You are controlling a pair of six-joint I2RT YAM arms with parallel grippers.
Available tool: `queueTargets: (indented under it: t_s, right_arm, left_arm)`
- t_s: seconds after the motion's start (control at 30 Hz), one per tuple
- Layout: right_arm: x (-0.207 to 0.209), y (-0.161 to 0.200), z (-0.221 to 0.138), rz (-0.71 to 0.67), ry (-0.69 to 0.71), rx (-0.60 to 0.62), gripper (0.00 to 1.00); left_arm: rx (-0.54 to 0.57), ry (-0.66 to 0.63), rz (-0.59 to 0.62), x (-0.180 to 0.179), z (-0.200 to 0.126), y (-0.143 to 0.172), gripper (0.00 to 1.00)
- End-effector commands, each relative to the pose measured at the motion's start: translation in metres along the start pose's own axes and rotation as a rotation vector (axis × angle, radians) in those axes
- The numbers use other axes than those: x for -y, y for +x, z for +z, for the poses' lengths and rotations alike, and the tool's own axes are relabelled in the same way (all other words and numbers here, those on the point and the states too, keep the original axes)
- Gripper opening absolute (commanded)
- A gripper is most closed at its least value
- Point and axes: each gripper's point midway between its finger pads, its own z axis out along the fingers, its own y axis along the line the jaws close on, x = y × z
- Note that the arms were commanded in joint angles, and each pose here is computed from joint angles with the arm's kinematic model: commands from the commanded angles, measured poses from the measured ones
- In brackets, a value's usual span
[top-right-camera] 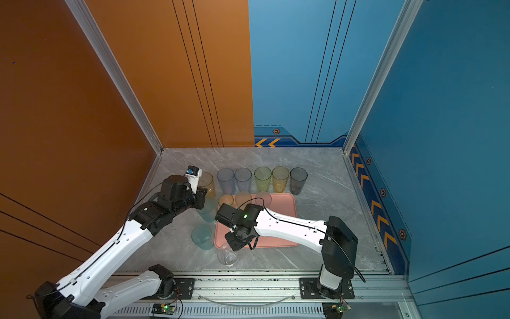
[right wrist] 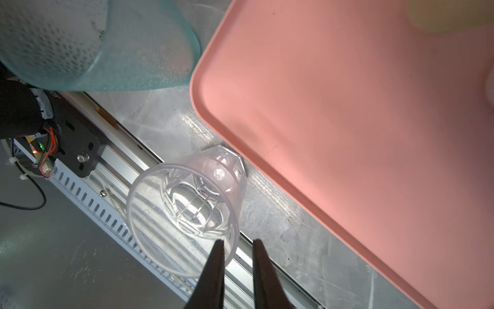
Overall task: Place the glasses into the tray
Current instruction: Pick up the glass from the bottom-center of the table.
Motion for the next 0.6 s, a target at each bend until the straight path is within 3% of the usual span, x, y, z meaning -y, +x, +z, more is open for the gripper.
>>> queueTargets:
  t_s: [0.0, 0.57]
  right_arm:
    - [-0.009, 0.003, 0.000, -0.022, -0.012, -0.030, 0.19]
    - [-0.003, 0.008, 0.015, -0.031, 0.048, -0.092, 0.18]
  left_arm:
    - [-0.010, -0.006, 0.012, -0.003, 0.000, 0.004, 0.22]
    - [-0.007, 0.003, 0.017, -0.003, -0.001, 0.004, 0.22]
